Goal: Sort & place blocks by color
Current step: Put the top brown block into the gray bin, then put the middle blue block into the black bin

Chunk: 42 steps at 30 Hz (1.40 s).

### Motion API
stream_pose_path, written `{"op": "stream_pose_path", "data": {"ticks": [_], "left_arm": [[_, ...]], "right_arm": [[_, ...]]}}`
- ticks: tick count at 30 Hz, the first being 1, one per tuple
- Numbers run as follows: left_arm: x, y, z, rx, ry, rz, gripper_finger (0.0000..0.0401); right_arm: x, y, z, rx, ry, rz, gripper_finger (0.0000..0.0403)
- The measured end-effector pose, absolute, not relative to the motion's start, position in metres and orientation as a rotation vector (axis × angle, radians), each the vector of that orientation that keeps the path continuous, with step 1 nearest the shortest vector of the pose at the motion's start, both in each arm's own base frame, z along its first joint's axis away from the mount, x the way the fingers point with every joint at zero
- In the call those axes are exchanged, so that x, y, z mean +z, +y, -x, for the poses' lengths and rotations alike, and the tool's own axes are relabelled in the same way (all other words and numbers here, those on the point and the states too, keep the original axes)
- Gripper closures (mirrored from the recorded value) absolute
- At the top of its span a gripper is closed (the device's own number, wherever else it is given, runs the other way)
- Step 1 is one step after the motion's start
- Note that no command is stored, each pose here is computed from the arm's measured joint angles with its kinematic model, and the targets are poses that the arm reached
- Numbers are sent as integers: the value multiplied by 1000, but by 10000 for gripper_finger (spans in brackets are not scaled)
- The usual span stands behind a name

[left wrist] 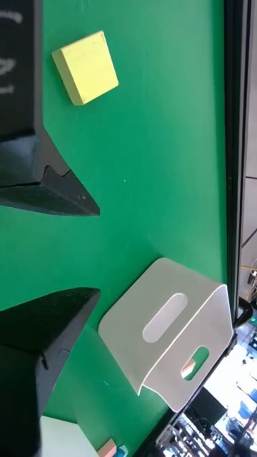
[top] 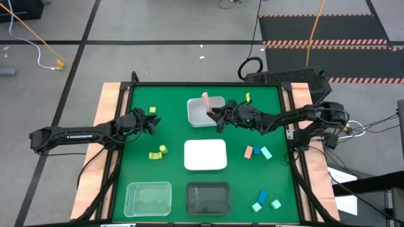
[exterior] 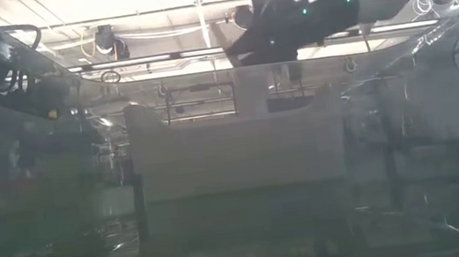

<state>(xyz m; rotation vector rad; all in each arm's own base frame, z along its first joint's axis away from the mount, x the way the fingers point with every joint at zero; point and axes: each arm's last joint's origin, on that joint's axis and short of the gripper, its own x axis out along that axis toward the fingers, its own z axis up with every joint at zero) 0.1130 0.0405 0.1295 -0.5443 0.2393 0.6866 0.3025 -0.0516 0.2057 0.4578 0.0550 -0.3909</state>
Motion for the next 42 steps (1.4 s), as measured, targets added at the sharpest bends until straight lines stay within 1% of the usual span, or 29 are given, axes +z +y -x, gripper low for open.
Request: {"op": "stream_pose_path", "data": {"ticks": [5,12,17,21,24,28,33,39,42], "left_arm": [[129,40,-113,687,239,544,226],[129,40,-113,687,239,545,226],[129,40,-113,686,238,545,226],[129,40,-113,686,238,544,226],[130,40,-113,687,238,546,226],[129,40,-113,686,238,545,226],[130,40,-113,686,238,545,226],[129,40,-113,686,238,545,226],[129,40,-113,686,239,544,226]], "right_arm": [[193,-58,-304,-431,99,-526,250],[183,-63,-305,-481,136,-545,245],[186,-64,-304,-481,127,-545,244],[199,-63,-298,-474,116,-521,244],[210,-61,-289,-474,146,-482,244],[225,-57,-268,-501,235,-424,243],[232,-55,-234,-660,401,-379,243],[224,-50,-205,-804,575,-508,240],[216,-48,-195,-864,678,-553,222]]}}
